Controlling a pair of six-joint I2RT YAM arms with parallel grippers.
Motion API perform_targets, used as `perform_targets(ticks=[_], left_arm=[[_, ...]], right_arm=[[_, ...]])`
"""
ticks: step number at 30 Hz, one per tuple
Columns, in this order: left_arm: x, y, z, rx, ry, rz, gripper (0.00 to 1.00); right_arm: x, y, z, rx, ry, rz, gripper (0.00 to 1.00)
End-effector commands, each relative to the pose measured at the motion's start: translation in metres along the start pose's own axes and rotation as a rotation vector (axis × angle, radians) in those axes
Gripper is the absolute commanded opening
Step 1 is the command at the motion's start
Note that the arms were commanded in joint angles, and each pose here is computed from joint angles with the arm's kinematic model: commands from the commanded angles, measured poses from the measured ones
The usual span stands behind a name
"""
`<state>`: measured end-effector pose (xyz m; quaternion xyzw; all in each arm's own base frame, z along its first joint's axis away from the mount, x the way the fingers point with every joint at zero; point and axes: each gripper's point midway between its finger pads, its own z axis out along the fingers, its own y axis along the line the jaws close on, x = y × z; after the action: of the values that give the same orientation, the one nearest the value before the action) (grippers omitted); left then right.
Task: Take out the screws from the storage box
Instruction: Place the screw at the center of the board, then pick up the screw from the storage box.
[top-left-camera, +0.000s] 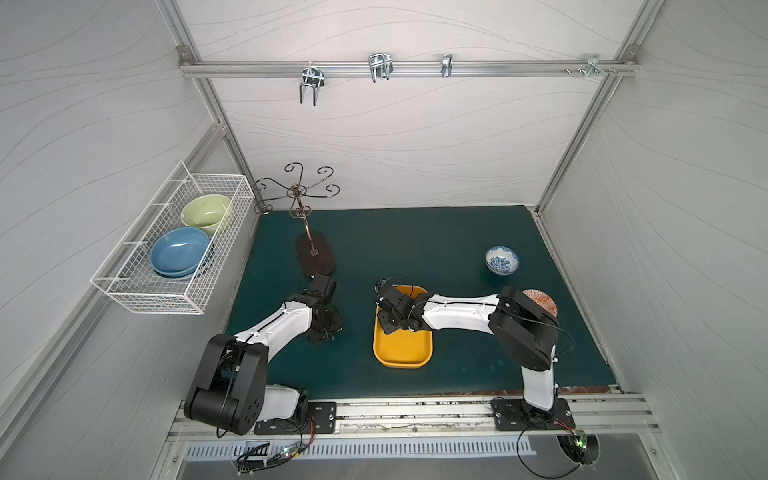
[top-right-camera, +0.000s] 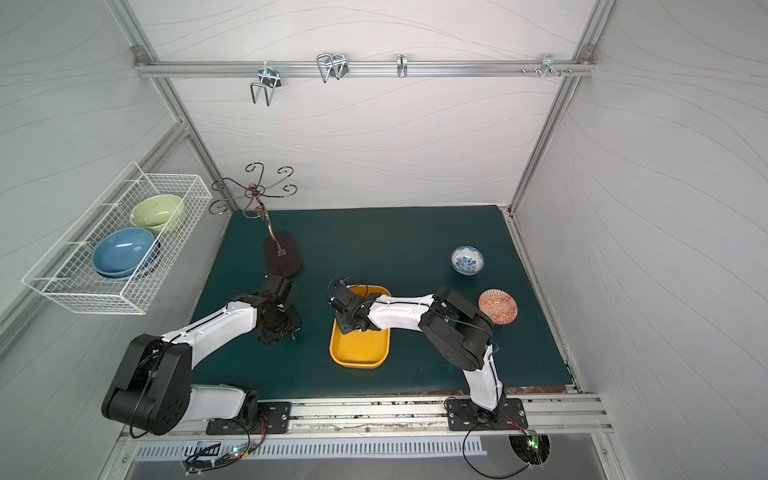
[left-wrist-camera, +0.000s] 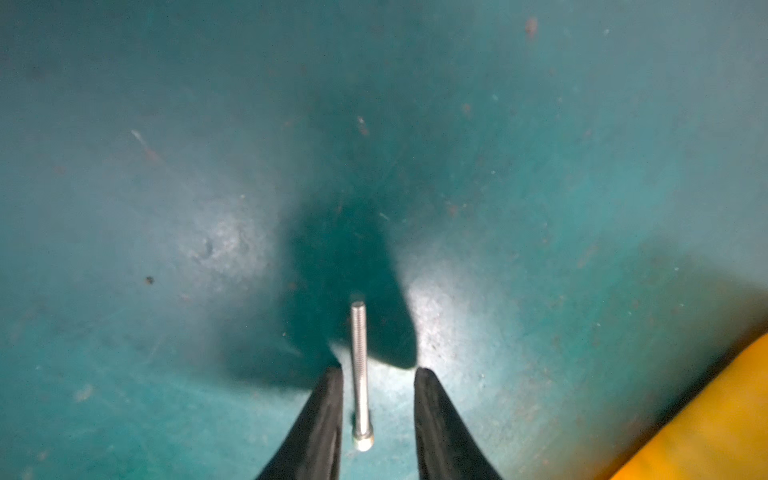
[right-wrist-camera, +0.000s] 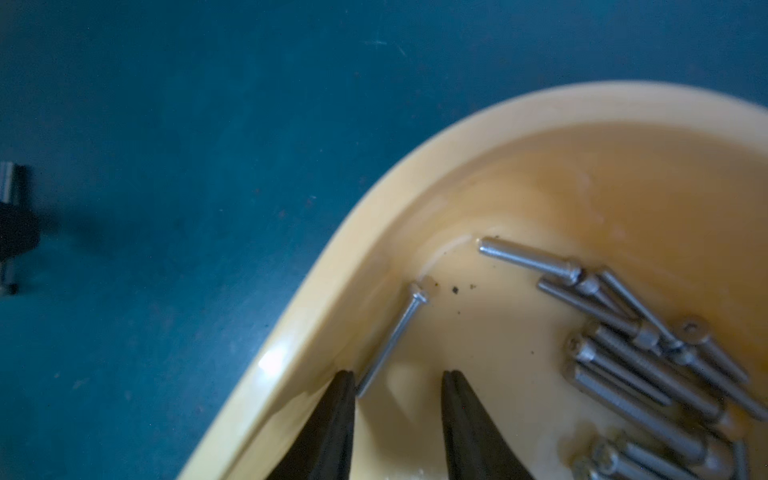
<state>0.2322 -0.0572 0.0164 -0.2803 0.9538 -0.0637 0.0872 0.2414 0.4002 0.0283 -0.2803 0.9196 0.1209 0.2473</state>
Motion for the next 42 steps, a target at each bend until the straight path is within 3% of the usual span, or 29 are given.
perform_targets(ticks=[1,11,18,25,31,38,42], left_arm=[[-0.006,-0.005,-0.007,0.025,-0.027,0.006,0.34],[-0.01,-0.003,-0.015,0.027,-0.064,0.003,0.4],[-0.01,-0.004,-0.016,0.03,-0.065,0.002,0.41],[-0.009,-0.006,-0.015,0.041,-0.059,0.005,0.42],[-0.009,-0.007,-0.015,0.044,-0.058,0.008,0.42],[-0.009,-0.008,-0.014,0.049,-0.052,0.01,0.42],[-0.009,-0.009,-0.014,0.052,-0.049,0.01,0.42]], right_arm=[[0.009,-0.011,0.009,0.063,0.036,-0.009,0.38],[0.015,-0.022,0.016,0.13,0.06,-0.037,0.17],[0.02,-0.026,0.016,0.158,0.076,-0.056,0.15],[0.022,-0.033,0.011,0.19,0.074,-0.061,0.26],[0.024,-0.032,0.021,0.197,0.104,-0.074,0.28],[0.036,-0.038,0.033,0.192,0.156,-0.062,0.11],[0.039,-0.039,0.029,0.186,0.153,-0.056,0.09]])
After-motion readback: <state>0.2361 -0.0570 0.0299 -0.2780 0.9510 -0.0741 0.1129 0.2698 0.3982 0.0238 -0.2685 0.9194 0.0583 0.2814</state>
